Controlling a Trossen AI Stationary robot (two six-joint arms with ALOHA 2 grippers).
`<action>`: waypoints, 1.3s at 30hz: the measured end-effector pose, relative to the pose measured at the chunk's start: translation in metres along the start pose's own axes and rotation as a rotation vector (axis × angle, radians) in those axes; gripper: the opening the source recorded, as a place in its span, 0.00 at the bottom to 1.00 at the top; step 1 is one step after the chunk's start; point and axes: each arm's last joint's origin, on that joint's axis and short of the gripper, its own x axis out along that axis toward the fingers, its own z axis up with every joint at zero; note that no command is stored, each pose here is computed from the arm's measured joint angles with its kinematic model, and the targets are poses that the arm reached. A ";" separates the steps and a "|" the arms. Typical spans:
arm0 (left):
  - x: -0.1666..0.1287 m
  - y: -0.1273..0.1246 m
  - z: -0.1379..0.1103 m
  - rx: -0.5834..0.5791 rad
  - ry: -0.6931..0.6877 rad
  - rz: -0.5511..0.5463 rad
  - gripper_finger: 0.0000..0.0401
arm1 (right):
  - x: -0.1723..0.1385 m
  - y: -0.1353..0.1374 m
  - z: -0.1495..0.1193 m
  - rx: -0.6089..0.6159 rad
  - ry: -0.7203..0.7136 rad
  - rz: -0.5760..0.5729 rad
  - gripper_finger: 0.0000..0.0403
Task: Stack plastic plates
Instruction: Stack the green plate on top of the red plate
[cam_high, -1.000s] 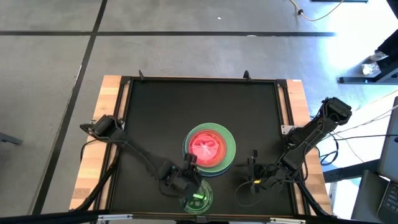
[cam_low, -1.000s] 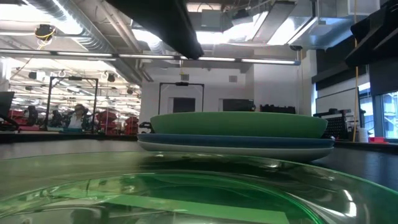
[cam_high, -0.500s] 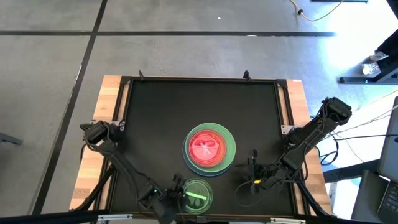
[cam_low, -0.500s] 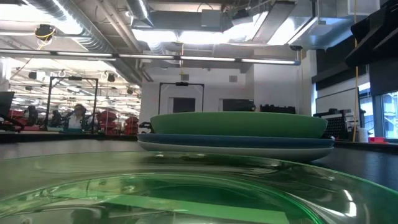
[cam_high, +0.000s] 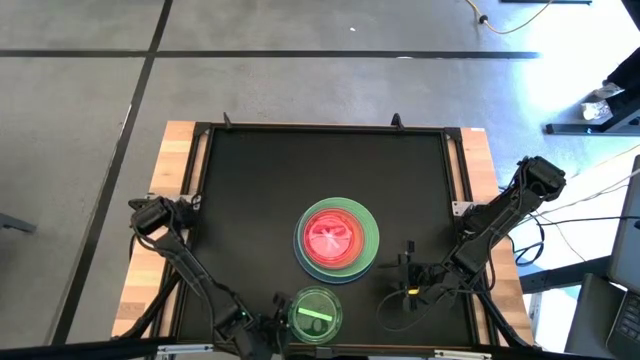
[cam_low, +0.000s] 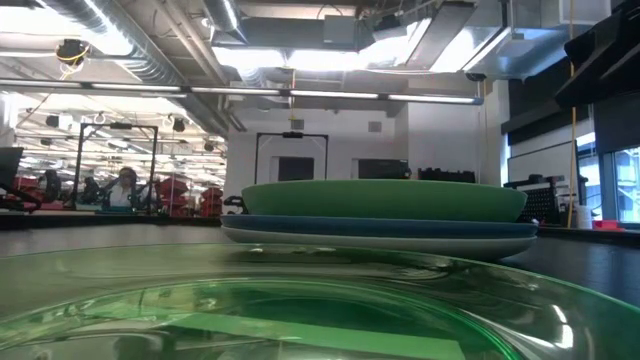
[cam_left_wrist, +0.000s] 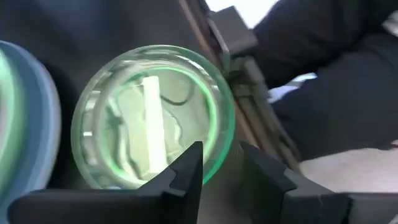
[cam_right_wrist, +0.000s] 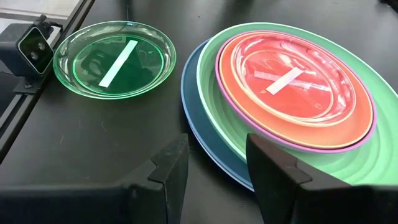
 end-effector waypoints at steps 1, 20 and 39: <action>0.001 -0.001 -0.001 -0.004 -0.001 -0.024 0.23 | 0.000 0.000 0.000 0.000 0.000 0.000 0.38; 0.017 0.005 -0.017 -0.093 0.011 -0.078 0.23 | 0.000 0.000 0.000 -0.001 0.000 -0.001 0.38; 0.042 0.003 -0.025 0.134 0.010 -0.052 0.23 | 0.000 0.000 0.000 -0.003 0.000 -0.005 0.38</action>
